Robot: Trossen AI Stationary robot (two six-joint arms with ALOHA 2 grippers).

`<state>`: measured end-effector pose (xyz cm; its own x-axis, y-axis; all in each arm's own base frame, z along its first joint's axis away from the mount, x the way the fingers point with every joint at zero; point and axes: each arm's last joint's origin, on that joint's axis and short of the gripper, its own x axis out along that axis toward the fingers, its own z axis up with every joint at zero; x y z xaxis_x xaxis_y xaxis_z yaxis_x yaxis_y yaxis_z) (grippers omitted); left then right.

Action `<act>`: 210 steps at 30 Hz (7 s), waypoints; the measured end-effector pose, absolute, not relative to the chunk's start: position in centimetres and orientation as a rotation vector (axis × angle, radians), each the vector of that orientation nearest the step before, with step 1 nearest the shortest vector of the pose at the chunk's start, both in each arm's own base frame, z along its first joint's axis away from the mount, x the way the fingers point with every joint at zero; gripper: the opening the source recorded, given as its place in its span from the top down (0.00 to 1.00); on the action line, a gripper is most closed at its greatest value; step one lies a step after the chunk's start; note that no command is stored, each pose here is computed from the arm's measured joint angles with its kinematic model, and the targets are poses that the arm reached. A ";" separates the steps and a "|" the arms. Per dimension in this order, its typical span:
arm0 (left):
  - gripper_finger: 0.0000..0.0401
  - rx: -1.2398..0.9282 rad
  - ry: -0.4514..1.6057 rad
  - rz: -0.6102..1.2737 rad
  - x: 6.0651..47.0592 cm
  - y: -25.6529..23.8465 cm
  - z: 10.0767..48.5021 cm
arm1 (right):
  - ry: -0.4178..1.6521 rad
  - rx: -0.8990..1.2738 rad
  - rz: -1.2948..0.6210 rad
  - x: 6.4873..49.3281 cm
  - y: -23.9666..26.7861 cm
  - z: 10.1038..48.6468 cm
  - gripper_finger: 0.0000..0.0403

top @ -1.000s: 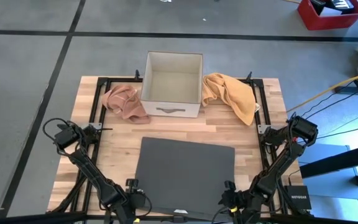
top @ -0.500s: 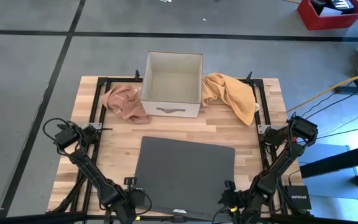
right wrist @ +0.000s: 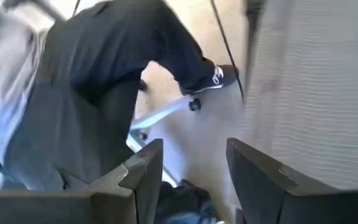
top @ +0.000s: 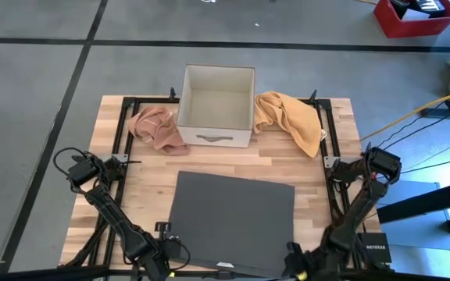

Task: Fold towel
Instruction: Fold the dark gray towel

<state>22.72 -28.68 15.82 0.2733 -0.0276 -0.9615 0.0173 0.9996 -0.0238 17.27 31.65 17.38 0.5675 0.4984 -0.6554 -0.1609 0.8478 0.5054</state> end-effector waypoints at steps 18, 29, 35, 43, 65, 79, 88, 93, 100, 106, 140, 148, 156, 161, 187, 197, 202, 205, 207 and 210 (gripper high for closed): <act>0.99 0.000 1.305 -0.017 22.7 -28.5 15.8 | 1.027 -0.045 0.197 18.5 34.2 14.8 0.56; 0.99 0.003 1.300 -0.024 22.6 -28.6 15.8 | 1.081 0.017 0.143 18.5 34.5 12.8 0.63; 0.99 0.010 1.296 -0.032 22.5 -28.7 15.8 | 1.128 -0.024 0.099 18.3 34.2 13.4 0.77; 0.97 0.014 1.297 -0.035 22.5 -28.7 15.8 | 1.123 -0.012 0.090 18.4 34.4 13.8 0.88; 1.00 0.030 1.285 -0.015 21.0 -28.2 19.0 | 1.178 0.116 0.098 18.6 35.2 15.2 0.99; 1.00 0.045 1.264 -0.018 19.2 -29.4 18.9 | 1.161 0.179 0.129 19.0 36.0 16.3 0.99; 0.99 0.172 1.292 0.141 18.7 -27.7 18.8 | 1.185 0.153 0.002 19.5 34.7 16.0 0.98; 0.99 0.174 1.262 0.166 19.8 -26.8 19.2 | 1.201 0.152 -0.024 19.8 33.7 17.1 0.98; 0.99 0.187 1.241 0.176 20.3 -26.2 19.7 | 1.191 0.173 -0.009 19.7 33.5 18.2 0.98; 0.99 0.159 1.110 0.219 19.4 -25.4 22.4 | 1.125 0.155 -0.044 19.4 32.6 19.8 0.98; 0.86 0.086 1.184 0.007 16.7 -28.5 19.5 | 1.101 0.184 0.123 19.5 35.3 18.0 0.81; 0.69 -0.095 1.383 -0.078 17.0 -29.1 20.3 | 1.170 0.210 0.171 19.6 35.3 18.0 0.64; 0.69 -0.119 1.151 0.092 20.6 -26.7 22.4 | 1.065 0.082 0.074 21.3 33.4 18.8 0.62; 0.71 0.047 0.996 0.323 23.3 -22.7 20.2 | 0.969 -0.121 -0.141 22.8 29.9 17.2 0.63; 0.72 -0.170 1.104 0.631 23.2 -14.4 18.0 | 1.280 -0.199 -0.199 21.3 16.9 19.6 0.64; 0.72 -0.270 0.829 0.233 24.3 -18.8 22.1 | 0.879 0.001 0.055 20.4 22.1 22.8 0.63; 0.67 -0.289 0.857 0.186 25.6 -19.2 20.7 | 0.955 0.057 0.097 20.4 23.7 20.8 0.54; 0.60 -0.297 0.964 0.089 25.7 -19.6 19.9 | 1.063 0.064 0.137 20.6 24.4 19.0 0.48; 0.56 -0.305 1.047 0.029 25.5 -19.9 19.4 | 1.115 0.048 0.147 20.7 24.7 17.8 0.46; 0.54 -0.321 1.107 0.008 24.9 -20.2 19.2 | 1.155 0.001 0.144 20.9 25.1 16.1 0.46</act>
<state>24.85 -20.22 19.25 0.4520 -0.1526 -0.8789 -0.1656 0.9538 -0.2508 20.93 25.11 16.10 0.3961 0.1141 -0.9111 -0.1131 0.9908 0.0749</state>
